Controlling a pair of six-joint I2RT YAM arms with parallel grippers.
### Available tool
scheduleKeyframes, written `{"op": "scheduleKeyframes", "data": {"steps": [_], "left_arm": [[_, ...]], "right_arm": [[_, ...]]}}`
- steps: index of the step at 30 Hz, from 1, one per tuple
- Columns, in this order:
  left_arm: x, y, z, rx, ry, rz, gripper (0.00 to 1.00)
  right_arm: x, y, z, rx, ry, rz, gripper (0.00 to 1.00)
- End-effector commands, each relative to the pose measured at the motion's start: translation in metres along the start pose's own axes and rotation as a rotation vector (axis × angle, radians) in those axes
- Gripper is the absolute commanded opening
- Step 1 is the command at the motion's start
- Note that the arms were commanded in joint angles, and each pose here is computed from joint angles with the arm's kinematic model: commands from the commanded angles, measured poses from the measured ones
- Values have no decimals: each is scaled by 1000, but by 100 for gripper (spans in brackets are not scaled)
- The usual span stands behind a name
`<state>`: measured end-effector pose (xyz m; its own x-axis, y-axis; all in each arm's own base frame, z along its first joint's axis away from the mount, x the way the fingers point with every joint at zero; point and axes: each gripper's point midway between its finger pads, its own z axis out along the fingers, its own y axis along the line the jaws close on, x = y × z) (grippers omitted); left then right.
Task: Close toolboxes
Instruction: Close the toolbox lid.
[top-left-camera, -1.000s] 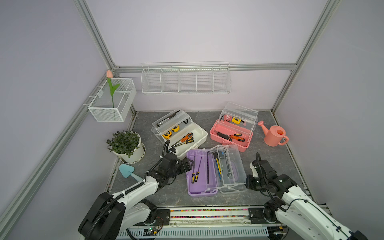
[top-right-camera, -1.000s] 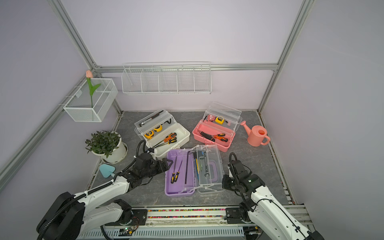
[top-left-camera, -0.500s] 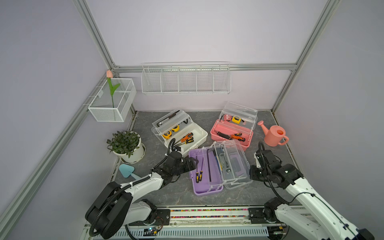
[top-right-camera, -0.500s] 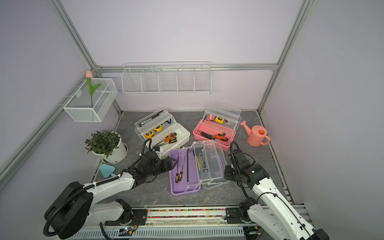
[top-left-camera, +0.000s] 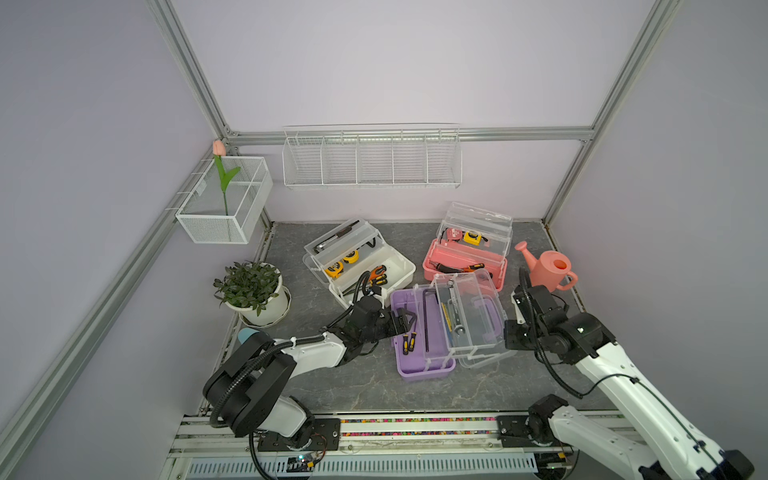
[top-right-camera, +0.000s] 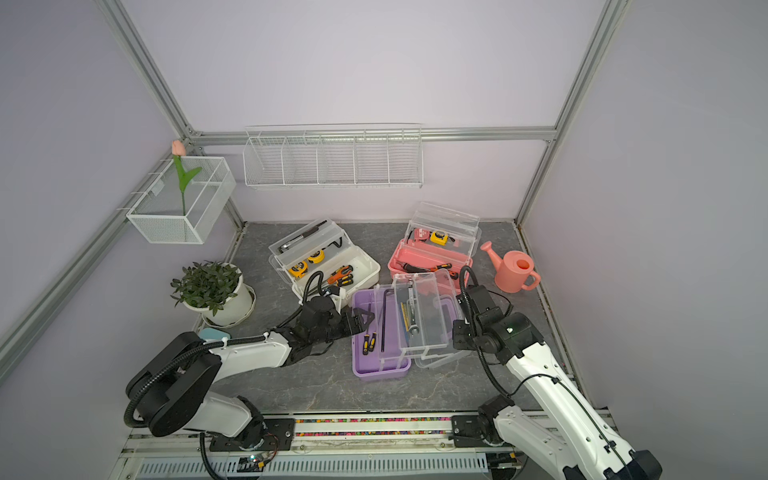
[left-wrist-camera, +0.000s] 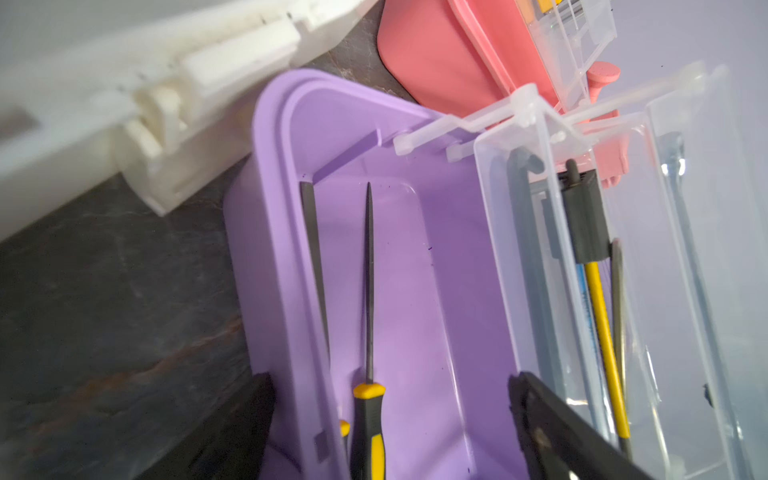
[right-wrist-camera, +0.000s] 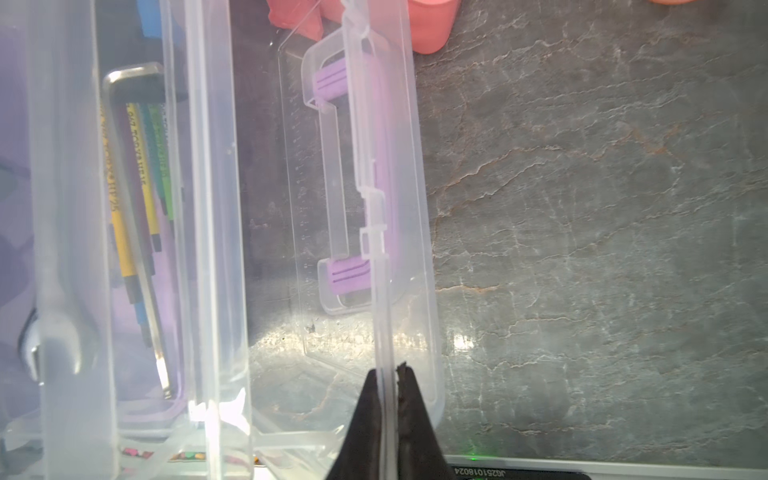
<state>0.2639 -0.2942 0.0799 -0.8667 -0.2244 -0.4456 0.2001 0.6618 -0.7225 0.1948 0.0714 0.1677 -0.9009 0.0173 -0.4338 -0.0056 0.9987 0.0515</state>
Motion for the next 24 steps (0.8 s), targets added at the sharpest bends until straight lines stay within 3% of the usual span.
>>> {"op": "scheduleKeyframes", "data": {"steps": [1,14,24], "left_arm": [[-12,-34,8,105,-33,-6,91],[-19,-44,9,136,-65,4,91],[-18,-41,4,135,-84,0,91]], "right_arm": [[-36,11,-16,0,-131,-23,7],[-57,55,-29,143,-202,-346,8],[-55,105,-33,167,-241,-482,10]]}}
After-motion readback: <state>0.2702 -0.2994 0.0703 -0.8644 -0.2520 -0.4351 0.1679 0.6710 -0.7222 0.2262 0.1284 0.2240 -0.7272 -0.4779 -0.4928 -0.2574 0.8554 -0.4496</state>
